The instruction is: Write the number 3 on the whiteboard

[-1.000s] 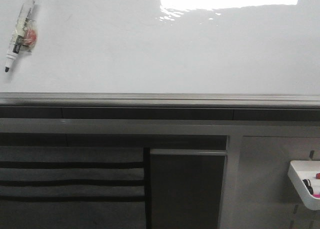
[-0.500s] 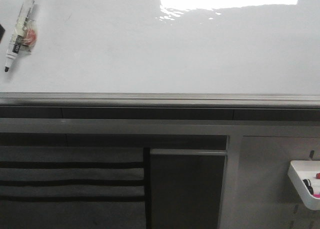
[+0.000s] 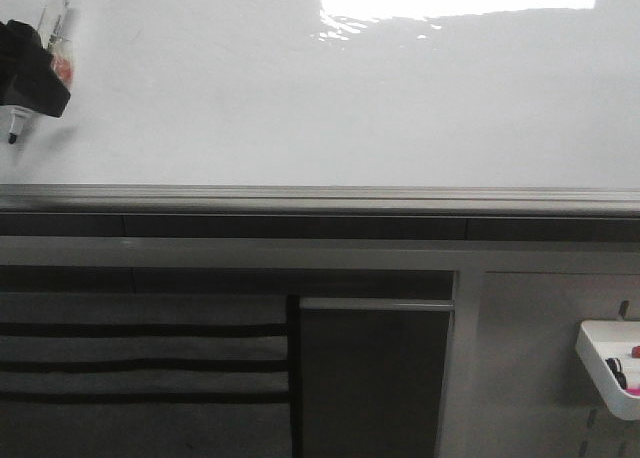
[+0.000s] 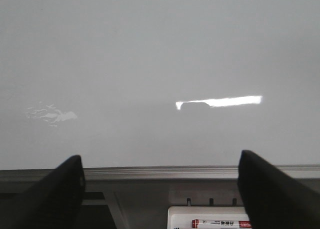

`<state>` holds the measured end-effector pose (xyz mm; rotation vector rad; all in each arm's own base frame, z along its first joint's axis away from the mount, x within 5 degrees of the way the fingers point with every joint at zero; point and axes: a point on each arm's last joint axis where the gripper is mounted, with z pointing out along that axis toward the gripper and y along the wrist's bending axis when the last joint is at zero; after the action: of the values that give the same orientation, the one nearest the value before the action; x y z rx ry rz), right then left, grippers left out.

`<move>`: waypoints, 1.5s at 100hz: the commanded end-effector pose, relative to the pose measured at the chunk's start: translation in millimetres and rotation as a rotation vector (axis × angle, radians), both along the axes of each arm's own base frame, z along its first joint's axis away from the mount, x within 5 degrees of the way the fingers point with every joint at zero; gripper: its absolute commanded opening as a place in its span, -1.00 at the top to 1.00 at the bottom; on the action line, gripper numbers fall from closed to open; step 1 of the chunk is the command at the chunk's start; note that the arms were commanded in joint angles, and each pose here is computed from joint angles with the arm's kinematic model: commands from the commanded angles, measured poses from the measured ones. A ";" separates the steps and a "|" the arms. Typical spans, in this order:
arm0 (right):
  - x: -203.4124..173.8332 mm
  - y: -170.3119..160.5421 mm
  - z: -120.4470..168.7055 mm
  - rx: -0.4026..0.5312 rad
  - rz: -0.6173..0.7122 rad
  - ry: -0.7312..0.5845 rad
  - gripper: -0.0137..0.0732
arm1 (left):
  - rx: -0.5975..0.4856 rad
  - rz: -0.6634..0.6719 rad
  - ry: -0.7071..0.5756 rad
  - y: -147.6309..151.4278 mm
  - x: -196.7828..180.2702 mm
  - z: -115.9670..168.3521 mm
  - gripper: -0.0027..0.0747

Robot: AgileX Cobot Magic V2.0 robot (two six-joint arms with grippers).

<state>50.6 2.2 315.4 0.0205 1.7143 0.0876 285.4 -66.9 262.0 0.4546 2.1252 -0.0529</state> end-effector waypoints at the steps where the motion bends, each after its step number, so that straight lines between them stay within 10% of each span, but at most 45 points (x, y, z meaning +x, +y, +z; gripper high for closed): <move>1: 1.7 -0.3 14.4 -0.006 -0.006 -0.082 -0.61 | -0.026 0.014 -0.135 -1.5 6.3 22.3 -0.09; 48: 1.7 -0.3 14.2 -0.007 -0.006 -0.080 -0.61 | -0.027 0.019 -0.148 -1.6 9.0 20.9 0.53; 124: -1.1 1.1 20.3 0.029 0.007 -0.066 -0.61 | 0.006 -0.006 -0.134 -1.3 5.2 22.9 0.96; 150: 14.2 15.1 41.2 -0.008 0.173 0.146 -0.61 | 0.084 -0.149 0.021 -6.7 -27.7 59.7 0.98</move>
<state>54.9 10.3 337.2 -0.0375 1.8645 0.1740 270.1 -68.4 286.8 0.5789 2.1774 -0.0521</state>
